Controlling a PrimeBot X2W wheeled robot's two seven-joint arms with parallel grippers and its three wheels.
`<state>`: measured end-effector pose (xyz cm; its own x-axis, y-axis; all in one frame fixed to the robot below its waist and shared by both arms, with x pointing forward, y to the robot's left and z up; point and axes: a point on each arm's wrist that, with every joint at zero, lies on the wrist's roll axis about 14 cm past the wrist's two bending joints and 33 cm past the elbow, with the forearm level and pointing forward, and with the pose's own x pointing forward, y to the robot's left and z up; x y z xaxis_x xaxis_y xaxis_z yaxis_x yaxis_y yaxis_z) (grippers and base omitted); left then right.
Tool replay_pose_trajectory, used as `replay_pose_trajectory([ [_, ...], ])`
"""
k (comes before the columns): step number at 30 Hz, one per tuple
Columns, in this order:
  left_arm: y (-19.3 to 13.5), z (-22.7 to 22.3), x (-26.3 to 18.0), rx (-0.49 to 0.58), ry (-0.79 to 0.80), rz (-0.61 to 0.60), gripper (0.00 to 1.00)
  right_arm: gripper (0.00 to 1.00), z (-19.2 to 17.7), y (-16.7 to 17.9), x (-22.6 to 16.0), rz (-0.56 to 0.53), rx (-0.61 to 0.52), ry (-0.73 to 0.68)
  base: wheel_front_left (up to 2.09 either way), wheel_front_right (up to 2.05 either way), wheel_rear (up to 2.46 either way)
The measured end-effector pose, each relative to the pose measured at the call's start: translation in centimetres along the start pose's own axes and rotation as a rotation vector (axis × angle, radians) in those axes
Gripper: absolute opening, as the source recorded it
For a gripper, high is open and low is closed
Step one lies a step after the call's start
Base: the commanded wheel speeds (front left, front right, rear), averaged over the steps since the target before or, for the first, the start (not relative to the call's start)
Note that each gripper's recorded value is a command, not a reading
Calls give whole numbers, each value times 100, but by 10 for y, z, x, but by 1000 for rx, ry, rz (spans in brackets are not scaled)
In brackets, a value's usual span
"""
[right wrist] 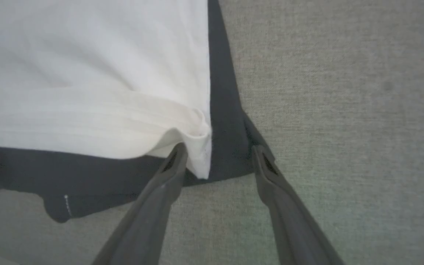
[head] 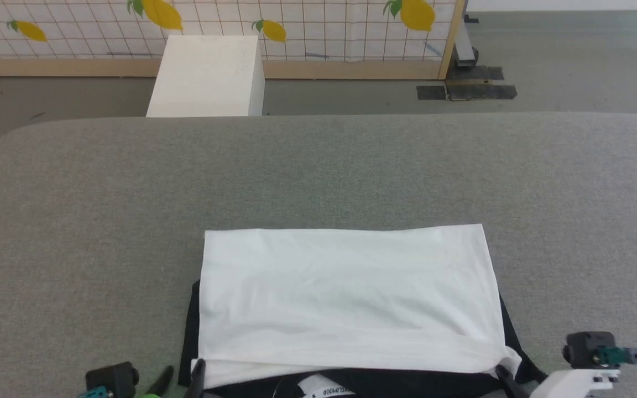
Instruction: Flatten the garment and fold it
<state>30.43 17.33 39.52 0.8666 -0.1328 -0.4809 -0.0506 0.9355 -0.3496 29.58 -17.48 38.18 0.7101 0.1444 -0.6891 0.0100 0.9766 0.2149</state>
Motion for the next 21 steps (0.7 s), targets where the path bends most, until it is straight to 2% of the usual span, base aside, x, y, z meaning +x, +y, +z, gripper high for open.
replay_pose_trajectory([
  [5, 6, 28, -6, 12, -142, 16, 100, 100, 21, -5, -10, -9, 12, -112, 0, 0, 0],
  [13, -4, 86, -10, 115, -413, 3, 100, 100, 79, 4, -23, 32, 31, -390, 0, 0, 0],
  [16, -10, 111, -9, 154, -509, -5, 100, 100, 85, 7, -18, 42, 36, -418, 0, 0, 0],
  [21, -21, 141, -2, 228, -605, -19, 100, 100, 78, 7, 2, 46, 62, -357, 0, 0, 0],
])
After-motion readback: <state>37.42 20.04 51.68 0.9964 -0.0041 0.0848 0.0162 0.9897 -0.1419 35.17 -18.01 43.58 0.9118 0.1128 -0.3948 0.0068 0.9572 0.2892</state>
